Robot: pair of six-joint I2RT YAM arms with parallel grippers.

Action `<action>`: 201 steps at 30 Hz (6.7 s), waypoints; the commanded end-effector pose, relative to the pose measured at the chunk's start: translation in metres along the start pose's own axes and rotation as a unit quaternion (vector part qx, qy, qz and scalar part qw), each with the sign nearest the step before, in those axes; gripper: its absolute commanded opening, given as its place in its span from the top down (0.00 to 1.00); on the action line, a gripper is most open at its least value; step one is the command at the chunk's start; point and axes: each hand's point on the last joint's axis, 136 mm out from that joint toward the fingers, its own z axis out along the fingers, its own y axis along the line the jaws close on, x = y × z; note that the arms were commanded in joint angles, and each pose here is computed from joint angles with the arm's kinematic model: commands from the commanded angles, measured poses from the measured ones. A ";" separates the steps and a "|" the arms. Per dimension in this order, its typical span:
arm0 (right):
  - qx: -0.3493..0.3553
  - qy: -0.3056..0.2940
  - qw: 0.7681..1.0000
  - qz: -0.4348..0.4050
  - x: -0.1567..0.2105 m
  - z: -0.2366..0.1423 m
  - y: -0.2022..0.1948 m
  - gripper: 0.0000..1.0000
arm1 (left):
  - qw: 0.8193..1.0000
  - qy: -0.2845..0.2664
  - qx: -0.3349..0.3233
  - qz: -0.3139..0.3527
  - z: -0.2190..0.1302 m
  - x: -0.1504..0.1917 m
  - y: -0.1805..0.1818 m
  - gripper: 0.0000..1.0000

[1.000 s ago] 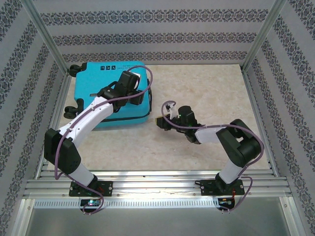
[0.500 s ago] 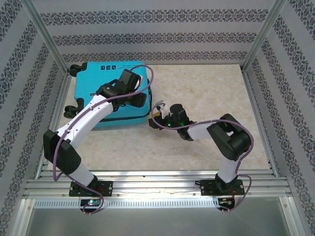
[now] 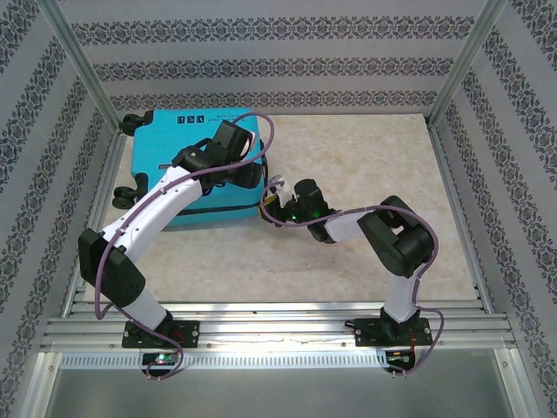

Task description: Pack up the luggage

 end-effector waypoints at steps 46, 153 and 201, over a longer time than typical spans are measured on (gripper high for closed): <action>-0.028 -0.039 0.999 -0.006 -0.013 -0.020 0.020 1.00 | 0.736 -0.219 0.020 -0.641 -0.069 0.137 0.281 0.23; -0.040 -0.001 0.998 0.042 -0.022 -0.014 -0.058 0.65 | 0.550 -0.276 0.432 -0.659 -0.068 0.043 0.302 1.00; -0.019 -0.013 0.997 0.078 -0.028 -0.024 -0.054 1.00 | 0.623 -0.317 0.410 -0.586 -0.101 0.019 0.284 0.41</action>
